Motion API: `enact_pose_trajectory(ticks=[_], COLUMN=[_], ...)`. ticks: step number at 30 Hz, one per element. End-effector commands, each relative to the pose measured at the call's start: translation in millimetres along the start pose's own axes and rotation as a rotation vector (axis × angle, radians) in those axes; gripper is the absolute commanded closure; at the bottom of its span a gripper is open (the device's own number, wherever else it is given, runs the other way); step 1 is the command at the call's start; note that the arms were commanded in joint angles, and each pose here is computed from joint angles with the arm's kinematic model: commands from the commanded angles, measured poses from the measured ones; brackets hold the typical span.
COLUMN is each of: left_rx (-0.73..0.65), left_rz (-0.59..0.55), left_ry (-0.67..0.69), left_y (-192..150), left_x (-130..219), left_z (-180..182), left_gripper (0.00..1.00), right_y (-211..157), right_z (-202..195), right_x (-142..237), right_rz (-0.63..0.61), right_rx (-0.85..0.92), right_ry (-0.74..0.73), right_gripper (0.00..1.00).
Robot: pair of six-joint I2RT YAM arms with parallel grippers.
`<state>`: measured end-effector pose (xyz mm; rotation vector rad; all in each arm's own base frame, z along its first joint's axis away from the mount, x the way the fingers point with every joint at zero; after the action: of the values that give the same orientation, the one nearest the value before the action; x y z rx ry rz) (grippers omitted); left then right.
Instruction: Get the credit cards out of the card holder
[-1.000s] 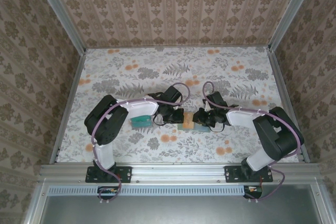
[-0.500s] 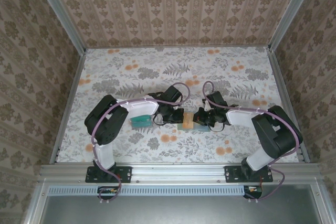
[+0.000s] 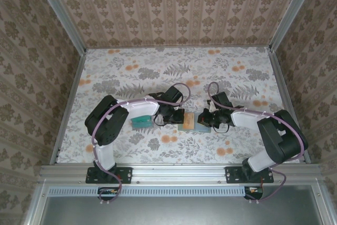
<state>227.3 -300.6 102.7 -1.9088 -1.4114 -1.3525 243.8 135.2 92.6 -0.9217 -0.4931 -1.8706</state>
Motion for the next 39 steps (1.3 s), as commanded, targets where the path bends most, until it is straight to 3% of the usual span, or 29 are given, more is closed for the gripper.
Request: enact_pose_trajectory(ticks=[1, 4, 25, 29, 33, 37, 39], left_rx=[0.039, 0.036, 0.03, 0.026, 0.024, 0.029, 0.037], left_rz=[0.068, 0.073, 0.079, 0.079, 0.072, 0.051, 0.031], left_ry=[0.047, 0.043, 0.032, 0.03, 0.036, 0.053, 0.057], left_y=[-10, -10, -9, -8, -7, -5, -4], left_x=[-11, -12, -14, -14, -11, 1, 8], left_z=[11, 11, 8, 7, 7, 10, 12], left_gripper=[1.0, 1.0, 1.0, 1.0, 1.0, 0.78, 0.73], right_y=[-4, -4, -5, -6, -6, -5, -5], right_z=[7, 15, 17, 17, 16, 13, 12], right_x=[3, 2, -18, -20, -19, -14, -11], right_rz=[0.027, 0.03, 0.103, 0.112, 0.103, 0.081, 0.078], right_rx=[0.029, 0.049, 0.047, 0.044, 0.041, 0.044, 0.044], right_ry=[0.064, 0.08, 0.078, 0.086, 0.08, 0.057, 0.055], right_gripper=[0.93, 0.85, 0.81, 0.85, 1.0, 1.0, 1.0])
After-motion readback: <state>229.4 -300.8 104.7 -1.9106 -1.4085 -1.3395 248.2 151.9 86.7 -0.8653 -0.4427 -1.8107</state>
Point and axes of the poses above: each hand's point on the last joint's axis, 136 mm out from that joint toward the fingers, its own x axis back along the fingers, its own z axis along the line the jaws close on, y = z × x, the point moved 9 cm from there along x, back along the fingers, and after that the axes turned 14 degrees about -x, right-handed, at the moved point
